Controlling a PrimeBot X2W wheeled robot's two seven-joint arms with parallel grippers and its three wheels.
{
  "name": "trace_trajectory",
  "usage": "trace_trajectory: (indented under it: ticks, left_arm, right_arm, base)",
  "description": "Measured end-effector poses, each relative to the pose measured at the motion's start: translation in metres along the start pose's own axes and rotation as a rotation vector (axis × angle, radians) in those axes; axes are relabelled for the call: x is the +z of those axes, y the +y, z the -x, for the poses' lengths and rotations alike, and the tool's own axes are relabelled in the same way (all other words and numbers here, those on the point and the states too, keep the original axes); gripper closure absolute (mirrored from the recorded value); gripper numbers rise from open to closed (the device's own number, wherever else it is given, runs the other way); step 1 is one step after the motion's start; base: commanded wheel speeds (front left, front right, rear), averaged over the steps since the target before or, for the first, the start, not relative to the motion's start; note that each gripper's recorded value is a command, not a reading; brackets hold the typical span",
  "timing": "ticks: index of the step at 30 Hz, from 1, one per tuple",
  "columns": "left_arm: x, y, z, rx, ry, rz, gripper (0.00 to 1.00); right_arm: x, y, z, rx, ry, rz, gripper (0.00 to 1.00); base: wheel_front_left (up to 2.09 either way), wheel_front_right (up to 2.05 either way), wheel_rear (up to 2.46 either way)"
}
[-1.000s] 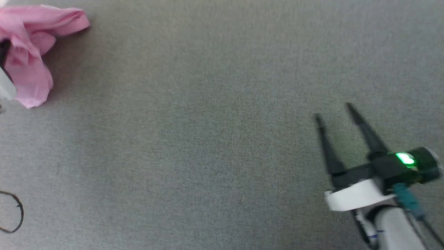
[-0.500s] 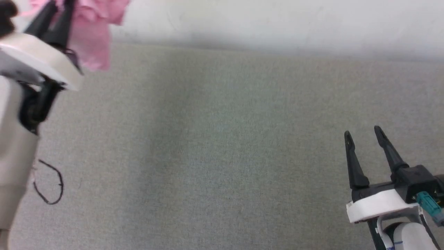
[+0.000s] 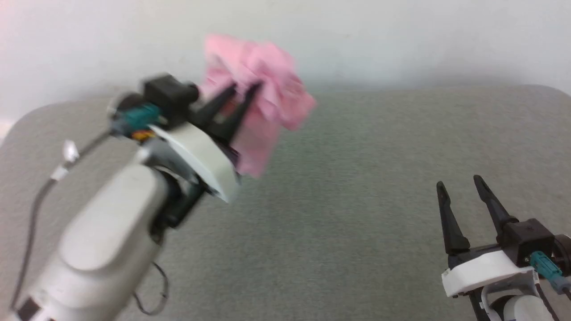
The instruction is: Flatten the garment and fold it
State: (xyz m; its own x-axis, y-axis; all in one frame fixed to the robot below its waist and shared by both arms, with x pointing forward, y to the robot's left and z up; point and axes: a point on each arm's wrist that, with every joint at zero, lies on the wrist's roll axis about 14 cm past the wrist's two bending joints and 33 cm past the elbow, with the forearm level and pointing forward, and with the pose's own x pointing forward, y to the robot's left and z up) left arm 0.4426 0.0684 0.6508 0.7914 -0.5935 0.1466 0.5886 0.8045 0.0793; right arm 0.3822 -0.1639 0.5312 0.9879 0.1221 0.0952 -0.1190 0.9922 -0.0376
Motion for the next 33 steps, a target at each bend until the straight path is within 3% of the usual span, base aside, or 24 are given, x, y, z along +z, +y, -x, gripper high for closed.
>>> trace_trajectory:
  ticks: [3, 4, 8, 14, 15, 16, 17, 23, 33]
  left_arm:
    - [-0.017, -0.041, -0.015, -0.097, 0.01, 0.04, 1.0]
    - [-0.017, -0.041, -0.015, -0.097, 0.01, 0.04, 1.0]
    - [-0.064, -0.1, -0.031, -0.236, 0.087, 0.047, 1.0]
    - [-0.168, -0.157, -0.012, -0.373, 0.386, 0.072, 1.0]
    - [-0.184, -0.164, -0.004, -0.391, 0.444, 0.083, 0.95]
    - [-0.198, -0.17, 0.003, -0.404, 0.492, 0.093, 0.52]
    - [-0.207, -0.175, 0.008, -0.419, 0.524, 0.1, 0.0]
    - [-0.21, -0.183, 0.009, -0.42, 0.501, 0.126, 0.0]
    - [-0.152, -0.15, 0.004, -0.266, 0.285, 0.154, 0.0]
  right_arm:
    - [0.0, -0.018, 0.009, -0.056, 0.005, 0.009, 0.0]
    - [0.0, -0.018, 0.009, -0.056, 0.005, 0.009, 0.0]
    - [-0.004, -0.067, 0.031, -0.212, 0.026, -0.016, 0.0]
    - [-0.022, -0.083, 0.049, -0.273, 0.089, -0.015, 0.0]
    - [-0.025, -0.083, 0.051, -0.276, 0.1, -0.016, 0.0]
    - [-0.027, -0.083, 0.053, -0.278, 0.109, -0.017, 0.0]
    - [-0.03, -0.084, 0.054, -0.281, 0.118, -0.017, 0.0]
    - [-0.038, -0.076, 0.054, -0.262, 0.142, -0.027, 0.0]
    - [-0.033, -0.063, 0.047, -0.211, 0.133, -0.023, 0.0]
  base:
    - [0.0, 0.0, 0.0]
    - [0.0, 0.0, 0.0]
    - [0.0, 0.0, 0.0]
    - [0.0, 0.0, 0.0]
    - [0.0, 0.0, 0.0]
    - [0.0, 0.0, 0.0]
    - [0.0, 0.0, 0.0]
    - [0.0, 0.0, 0.0]
    - [0.0, 0.0, 0.0]
